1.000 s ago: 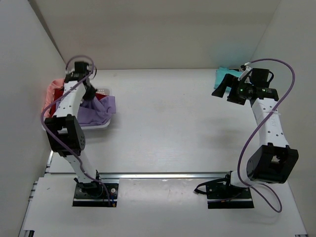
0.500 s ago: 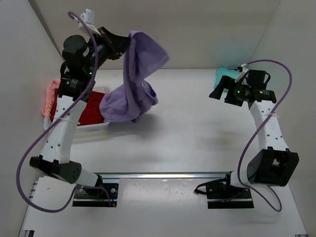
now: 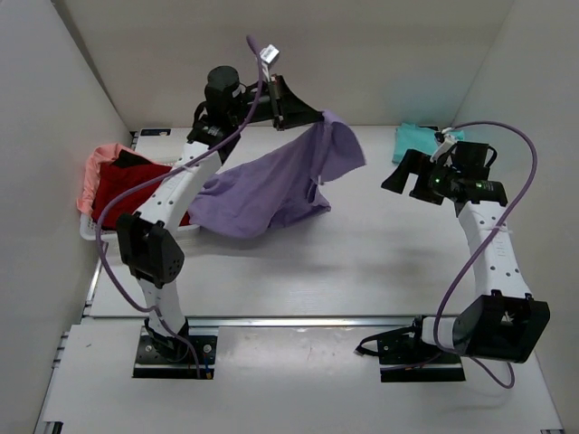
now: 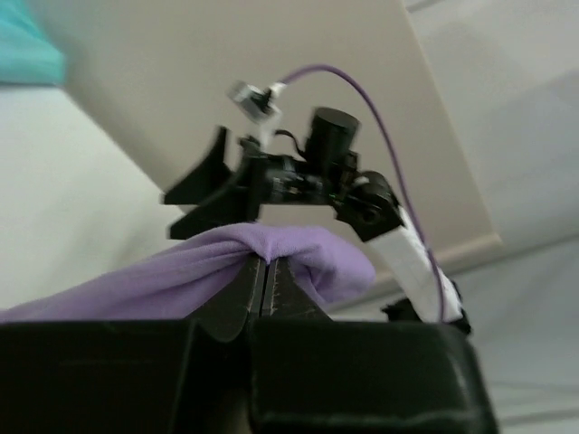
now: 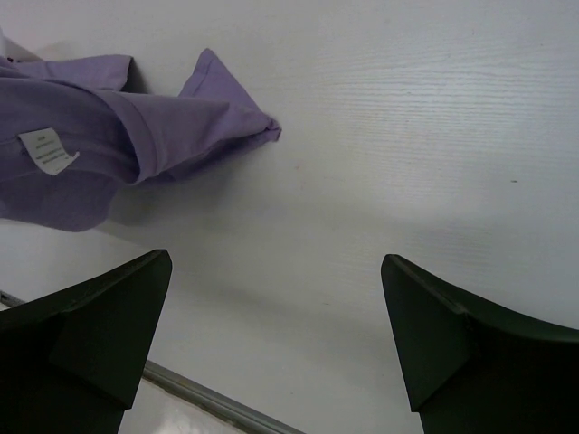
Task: Fold and stack the t-shirts
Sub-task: Move the tshirt to the center of the board
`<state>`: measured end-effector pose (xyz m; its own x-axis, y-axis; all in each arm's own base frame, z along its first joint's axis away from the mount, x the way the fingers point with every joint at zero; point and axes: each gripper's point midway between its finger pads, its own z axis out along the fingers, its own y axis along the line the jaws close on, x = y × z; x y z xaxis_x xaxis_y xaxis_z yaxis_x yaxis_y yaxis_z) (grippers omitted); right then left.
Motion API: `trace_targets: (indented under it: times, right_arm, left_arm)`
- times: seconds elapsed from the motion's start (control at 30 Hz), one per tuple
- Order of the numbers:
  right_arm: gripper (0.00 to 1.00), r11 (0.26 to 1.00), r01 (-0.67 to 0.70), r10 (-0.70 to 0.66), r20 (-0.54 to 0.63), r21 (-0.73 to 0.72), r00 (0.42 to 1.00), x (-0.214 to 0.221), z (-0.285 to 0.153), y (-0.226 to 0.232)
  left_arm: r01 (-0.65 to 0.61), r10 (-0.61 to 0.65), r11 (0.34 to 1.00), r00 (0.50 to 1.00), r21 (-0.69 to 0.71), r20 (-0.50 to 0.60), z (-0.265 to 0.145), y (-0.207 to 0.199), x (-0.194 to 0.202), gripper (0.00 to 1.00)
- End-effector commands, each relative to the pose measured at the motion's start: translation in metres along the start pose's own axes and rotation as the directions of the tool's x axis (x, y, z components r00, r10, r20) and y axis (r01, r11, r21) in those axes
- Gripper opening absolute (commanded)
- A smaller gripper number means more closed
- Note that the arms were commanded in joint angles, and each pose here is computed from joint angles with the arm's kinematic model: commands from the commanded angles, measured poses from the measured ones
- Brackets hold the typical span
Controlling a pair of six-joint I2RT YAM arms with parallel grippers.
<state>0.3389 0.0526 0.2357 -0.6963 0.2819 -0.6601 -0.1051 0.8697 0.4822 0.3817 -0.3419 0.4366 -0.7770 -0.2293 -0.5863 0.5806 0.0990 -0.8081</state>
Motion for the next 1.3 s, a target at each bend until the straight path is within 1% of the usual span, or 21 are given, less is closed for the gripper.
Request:
trace_targets:
  times: [0.0, 0.07, 0.1, 0.13, 0.2, 0.27, 0.37, 0.5, 0.6, 0.63, 0.7, 0.8, 0.93, 0.97, 1.0, 1.03, 1.07, 1.17, 1.2, 1.23, 1.27]
  right_arm:
    - [0.99, 0.987, 0.105, -0.099, 0.052, -0.122, 0.994, -0.004, 0.001, 0.030]
    - [0.98, 0.956, 0.192, -0.171, 0.112, -0.222, 0.979, -0.006, 0.007, 0.063]
    - [0.97, 0.950, 0.177, -0.157, 0.098, -0.255, 0.983, 0.005, 0.013, 0.069]
    - [0.95, 0.923, 0.234, -0.192, 0.160, -0.305, 0.968, 0.009, 0.016, 0.086]
    - [0.92, 0.895, 0.264, -0.190, 0.228, -0.360, 0.955, 0.017, 0.021, 0.104]
    - [0.97, 0.861, 0.330, -0.219, 0.304, -0.387, 0.927, 0.025, 0.030, 0.115]
    - [0.99, 0.829, 0.404, -0.305, 0.291, -0.387, 0.907, 0.057, 0.053, 0.112]
    - [0.99, 0.838, 0.464, -0.375, 0.316, -0.286, 0.872, 0.056, 0.085, 0.106]
    - [1.00, 0.824, 0.494, -0.413, 0.303, -0.276, 0.859, 0.060, 0.109, 0.113]
    - [0.99, 0.821, 0.522, -0.438, 0.333, -0.230, 0.835, 0.048, 0.112, 0.114]
    - [0.99, 0.815, 0.534, -0.462, 0.304, -0.224, 0.833, 0.055, 0.133, 0.118]
    - [1.00, 0.834, 0.507, -0.442, 0.286, -0.220, 0.850, 0.055, 0.154, 0.119]
    - [0.98, 0.849, 0.487, -0.423, 0.288, -0.206, 0.859, 0.051, 0.161, 0.120]
    - [0.75, 0.851, 0.484, -0.417, 0.297, -0.204, 0.859, 0.045, 0.158, 0.122]
    - [0.44, 0.860, 0.479, -0.414, 0.307, -0.178, 0.857, 0.038, 0.155, 0.117]
    - [0.26, 0.870, 0.469, -0.408, 0.312, -0.151, 0.858, 0.036, 0.151, 0.113]
    - [0.00, 0.881, 0.464, -0.412, 0.324, -0.098, 0.852, 0.029, 0.143, 0.106]
    - [0.00, 0.874, 0.485, -0.447, 0.358, -0.019, 0.820, 0.011, 0.105, 0.089]
    - [0.00, 0.867, 0.497, -0.452, 0.388, -0.018, 0.803, -0.001, 0.084, 0.095]
    - [0.00, 0.877, 0.480, -0.445, 0.402, 0.016, 0.800, -0.014, 0.072, 0.082]
    - [0.00, 0.885, 0.465, -0.421, 0.445, 0.011, 0.790, -0.029, 0.049, 0.088]
  left_arm:
    - [-0.078, 0.093, 0.964, 0.994, 0.252, -0.050, -0.009, -0.089, 0.001, 0.00]
    - [-0.094, 0.103, 0.970, 0.994, 0.225, -0.029, -0.009, -0.086, -0.005, 0.00]
    - [-0.089, 0.094, 0.974, 0.995, 0.209, -0.014, -0.008, -0.081, -0.008, 0.00]
    - [-0.089, 0.092, 0.976, 0.996, 0.201, -0.006, -0.012, -0.079, -0.010, 0.00]
    - [-0.084, 0.084, 0.976, 0.996, 0.201, 0.009, -0.016, -0.078, -0.013, 0.00]
    - [-0.073, 0.070, 0.978, 0.997, 0.196, 0.024, -0.021, -0.077, -0.018, 0.00]
    - [-0.069, 0.067, 0.980, 0.998, 0.188, 0.018, -0.025, -0.079, -0.019, 0.00]
    - [-0.044, 0.046, 0.982, 0.999, 0.181, -0.010, -0.024, -0.076, -0.015, 0.00]
    - [-0.034, 0.038, 0.983, 0.999, 0.181, -0.018, -0.026, -0.078, -0.012, 0.00]
    - [-0.030, 0.034, 0.984, 0.999, 0.175, -0.018, -0.028, -0.076, -0.012, 0.00]
    - [-0.033, 0.038, 0.983, 0.999, 0.180, -0.021, -0.029, -0.079, -0.011, 0.00]
    - [-0.018, 0.024, 0.984, 0.999, 0.177, -0.028, -0.031, -0.077, -0.011, 0.00]
    - [-0.014, 0.021, 0.983, 0.999, 0.182, -0.037, -0.034, -0.076, -0.011, 0.00]
    - [-0.024, 0.031, 0.982, 0.999, 0.186, -0.037, -0.036, -0.080, -0.010, 0.00]
    - [-0.021, 0.028, 0.983, 0.999, 0.181, -0.038, -0.037, -0.078, -0.010, 0.00]
    - [-0.017, 0.023, 0.985, 0.999, 0.173, -0.031, -0.039, -0.076, -0.013, 0.00]
    - [-0.001, 0.006, 0.989, 0.999, 0.149, -0.033, -0.039, -0.068, -0.014, 0.00]
    - [0.007, -0.005, 0.994, 1.000, 0.110, -0.023, -0.037, -0.059, -0.025, 0.00]
    - [-0.009, 0.010, 0.993, 1.000, 0.121, -0.015, -0.035, -0.070, -0.029, 0.00]
    - [0.000, 0.003, 0.992, 1.000, 0.124, -0.025, -0.030, -0.065, -0.031, 0.00]
    - [-0.031, 0.033, 0.989, 0.999, 0.145, -0.011, -0.032, -0.080, -0.037, 0.00]
